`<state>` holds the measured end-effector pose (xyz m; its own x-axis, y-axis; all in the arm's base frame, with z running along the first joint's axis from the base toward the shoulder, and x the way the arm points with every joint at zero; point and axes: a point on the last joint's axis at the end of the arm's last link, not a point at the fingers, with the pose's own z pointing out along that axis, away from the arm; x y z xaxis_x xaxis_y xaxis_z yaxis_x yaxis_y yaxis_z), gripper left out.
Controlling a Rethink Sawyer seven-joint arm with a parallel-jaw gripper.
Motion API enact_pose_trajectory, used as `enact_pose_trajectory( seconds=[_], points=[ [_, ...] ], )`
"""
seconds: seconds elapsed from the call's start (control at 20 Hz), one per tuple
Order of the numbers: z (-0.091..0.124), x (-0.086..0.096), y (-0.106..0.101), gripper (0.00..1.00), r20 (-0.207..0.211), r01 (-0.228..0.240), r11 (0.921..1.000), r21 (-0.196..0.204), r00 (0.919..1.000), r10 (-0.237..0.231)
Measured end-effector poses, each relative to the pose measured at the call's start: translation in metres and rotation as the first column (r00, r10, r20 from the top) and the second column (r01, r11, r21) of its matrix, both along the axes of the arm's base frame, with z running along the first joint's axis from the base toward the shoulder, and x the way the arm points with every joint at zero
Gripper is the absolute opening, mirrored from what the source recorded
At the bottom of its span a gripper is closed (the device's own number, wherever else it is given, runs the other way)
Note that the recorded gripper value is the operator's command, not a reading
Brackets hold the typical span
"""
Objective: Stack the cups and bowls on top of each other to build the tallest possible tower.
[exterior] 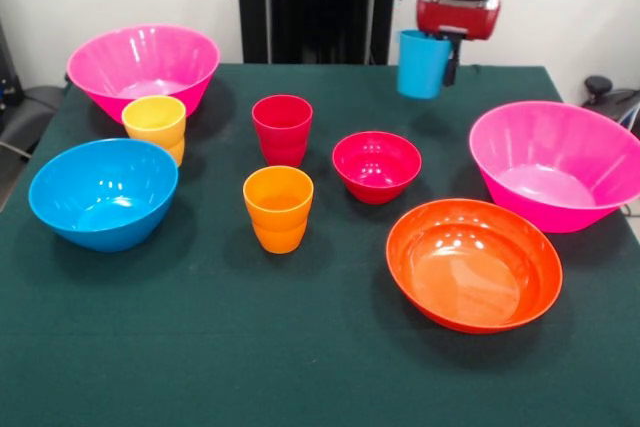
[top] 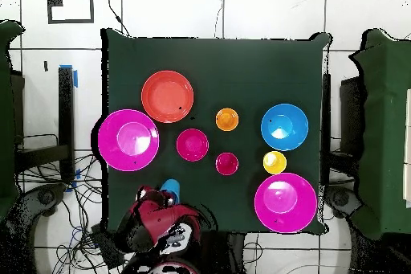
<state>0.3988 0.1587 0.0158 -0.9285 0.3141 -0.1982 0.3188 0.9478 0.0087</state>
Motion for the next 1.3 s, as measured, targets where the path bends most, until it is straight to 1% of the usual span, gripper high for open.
enact_pose_trajectory(
  seconds=[0.15,0.25,0.3,0.4,0.55,0.75,0.8,0.85,0.9,1.1,1.2,1.25,1.3],
  points=[
    [-0.003,-0.003,-0.011,0.00,-0.023,-0.007,0.9997,-0.022,0.9997,0.006],
    [-0.003,-0.008,-0.022,0.00,-0.056,-0.012,0.9992,-0.039,0.9984,0.010],
    [-0.003,-0.010,-0.024,0.00,-0.065,-0.012,0.9990,-0.042,0.9978,0.009],
    [-0.003,-0.014,-0.033,0.00,-0.101,-0.012,0.9984,-0.056,0.9949,0.006],
    [-0.003,-0.019,-0.043,0.00,-0.136,-0.012,0.9973,-0.072,0.9907,0.002],
    [-0.003,-0.021,-0.049,0.00,-0.140,-0.030,0.9965,-0.078,0.9899,0.019],
    [-0.004,-0.022,-0.051,0.00,-0.139,-0.040,0.9961,-0.079,0.9898,0.029],
    [-0.008,-0.024,-0.054,0.00,-0.131,-0.059,0.9956,-0.073,0.9901,0.049],
    [-0.012,-0.025,-0.058,1.00,-0.123,-0.079,0.9946,-0.067,0.9899,0.070],
    [-0.019,-0.027,-0.064,1.00,-0.091,-0.098,0.9940,-0.050,0.9915,0.093],
    [-0.024,-0.029,-0.067,1.00,-0.047,-0.111,0.9932,-0.035,0.9929,0.109],
    [-0.025,-0.028,-0.067,1.00,-0.036,-0.114,0.9930,-0.030,0.9929,0.113],
    [-0.026,-0.027,-0.067,1.00,-0.015,-0.119,0.9926,-0.022,0.9928,0.119]
  ],
)
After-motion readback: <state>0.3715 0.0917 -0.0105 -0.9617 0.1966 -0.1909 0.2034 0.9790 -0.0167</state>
